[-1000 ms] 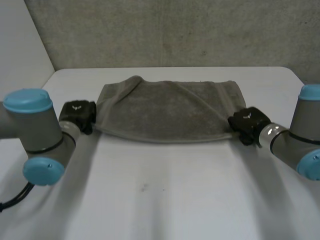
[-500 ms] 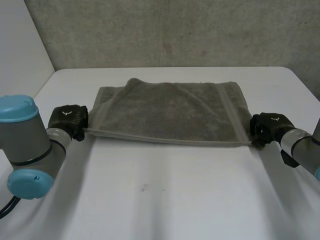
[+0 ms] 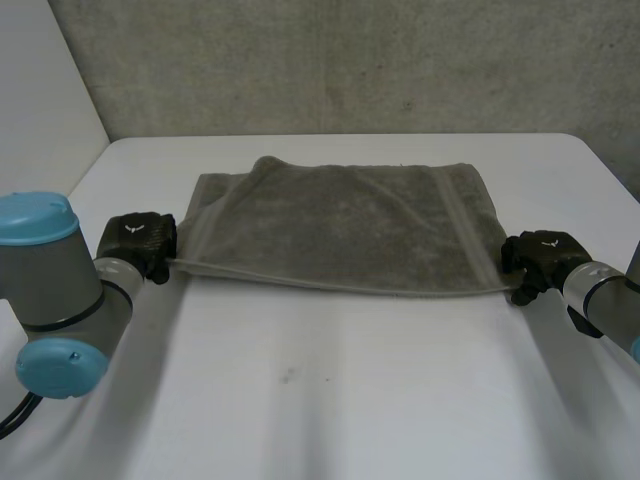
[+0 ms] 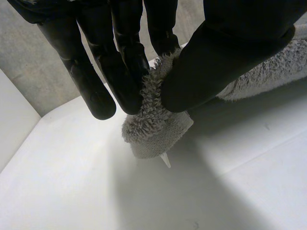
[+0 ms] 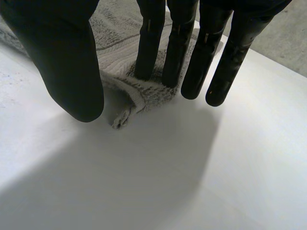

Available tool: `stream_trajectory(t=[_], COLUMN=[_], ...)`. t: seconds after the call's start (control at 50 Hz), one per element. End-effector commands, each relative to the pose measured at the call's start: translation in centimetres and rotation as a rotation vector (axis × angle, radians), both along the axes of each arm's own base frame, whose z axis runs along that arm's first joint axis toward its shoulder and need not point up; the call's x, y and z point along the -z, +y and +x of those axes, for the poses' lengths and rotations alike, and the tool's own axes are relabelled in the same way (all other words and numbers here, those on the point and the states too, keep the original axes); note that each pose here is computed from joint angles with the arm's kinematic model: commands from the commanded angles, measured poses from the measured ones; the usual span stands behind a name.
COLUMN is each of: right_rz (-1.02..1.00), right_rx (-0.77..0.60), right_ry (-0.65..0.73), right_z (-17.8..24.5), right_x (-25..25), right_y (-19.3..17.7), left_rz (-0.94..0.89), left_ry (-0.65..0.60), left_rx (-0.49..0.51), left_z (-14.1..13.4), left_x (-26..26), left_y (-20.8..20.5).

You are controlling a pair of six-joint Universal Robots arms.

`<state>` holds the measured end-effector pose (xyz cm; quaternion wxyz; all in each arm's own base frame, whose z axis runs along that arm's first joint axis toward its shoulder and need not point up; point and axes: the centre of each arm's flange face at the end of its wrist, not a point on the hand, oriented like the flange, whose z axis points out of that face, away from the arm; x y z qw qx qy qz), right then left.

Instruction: Fold the towel.

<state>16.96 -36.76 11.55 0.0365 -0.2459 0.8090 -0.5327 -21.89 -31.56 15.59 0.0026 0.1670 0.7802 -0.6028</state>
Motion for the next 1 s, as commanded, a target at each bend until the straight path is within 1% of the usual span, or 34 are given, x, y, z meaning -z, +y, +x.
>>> stream_trajectory(t=[0.02,0.26,0.32,0.36,0.38,0.4,0.42,0.46,0.48,0.52,0.58,0.62,0.64,0.68,0.7,0.72,0.74,0.78,0.8,0.82,0.84,0.86,0.88,0.9,0.94,1.0], right_rz=[-0.020,-0.053,-0.087,-0.134,-0.135,-0.165,-0.166,-0.209,-0.209,-0.218,-0.213,-0.185,-0.185,-0.135,-0.135,-0.099,-0.098,0.000,0.000,0.065,0.125,0.126,0.175,0.175,0.216,0.208], right_rx=[-0.006,-0.007,0.011,0.031,0.031,0.034,0.034,0.036,0.036,0.020,-0.002,-0.054,-0.054,-0.123,-0.123,-0.146,-0.146,-0.214,-0.215,-0.250,-0.267,-0.267,-0.278,-0.278,-0.289,-0.291], right_ry=[0.006,0.001,0.001,0.005,0.005,0.010,0.010,0.014,0.014,0.027,0.049,0.143,0.144,0.295,0.296,0.380,0.381,0.519,0.520,0.573,0.612,0.612,0.636,0.636,0.658,0.664], right_z=[0.1,0.4,0.1,-0.3,-0.3,-0.4,-0.4,-0.8,-0.8,-0.8,-0.6,-0.6,-0.6,-1.2,-1.2,-1.9,-1.9,-3.2,-3.2,-3.8,-4.7,-4.7,-5.5,-5.6,-6.4,-6.4], right_x=[0.5,0.8,-0.1,-2.1,-2.1,-3.5,-3.5,-5.9,-5.9,-7.9,-8.8,-9.4,-9.4,-9.5,-9.5,-9.3,-9.3,-9.0,-9.0,-8.7,-8.7,-8.7,-8.9,-8.9,-9.3,-9.6], right_y=[-0.7,-1.9,-2.4,-2.7,-2.7,-2.7,-2.7,-2.1,-2.1,-0.7,0.2,1.9,1.9,3.7,3.7,4.5,4.5,6.3,6.3,7.4,8.4,8.4,9.3,9.3,10.4,10.7], left_rz=[-0.004,-0.004,-0.003,0.000,0.006,0.004,0.004,0.012,0.012,0.021,0.047,0.084,0.084,0.106,0.129,0.155,0.155,0.216,0.216,0.253,0.254,0.279,0.307,0.307,0.346,0.353], left_ry=[0.001,0.001,0.001,0.000,-0.003,-0.003,-0.003,-0.010,-0.010,-0.012,-0.028,-0.054,-0.054,-0.070,-0.090,-0.118,-0.118,-0.196,-0.197,-0.242,-0.242,-0.282,-0.314,-0.315,-0.357,-0.374], left_rx=[0.000,-0.002,-0.002,0.000,0.001,0.003,0.003,0.003,0.003,0.004,0.010,0.021,0.021,0.025,0.031,0.037,0.038,0.062,0.063,0.080,0.080,0.096,0.110,0.110,0.134,0.152], left_z=[0.0,0.0,0.0,0.0,0.0,0.0,0.0,0.1,0.1,0.3,0.5,0.7,0.7,0.9,1.2,1.4,1.4,2.0,2.0,2.4,2.4,2.7,2.9,2.9,3.2,3.1], left_x=[-0.1,-0.1,0.0,0.0,-0.1,-0.2,-0.2,-0.7,-0.7,-1.2,-1.9,-2.5,-2.5,-2.8,-2.9,-2.9,-2.9,-2.7,-2.7,-2.6,-2.6,-2.7,-2.8,-2.8,-3.2,-3.7], left_y=[-0.1,-0.2,-0.2,-0.1,0.1,0.2,0.2,0.8,0.8,1.3,2.4,3.8,3.8,4.5,5.3,6.1,6.2,7.9,7.9,8.9,8.9,9.7,10.5,10.5,11.6,12.1])
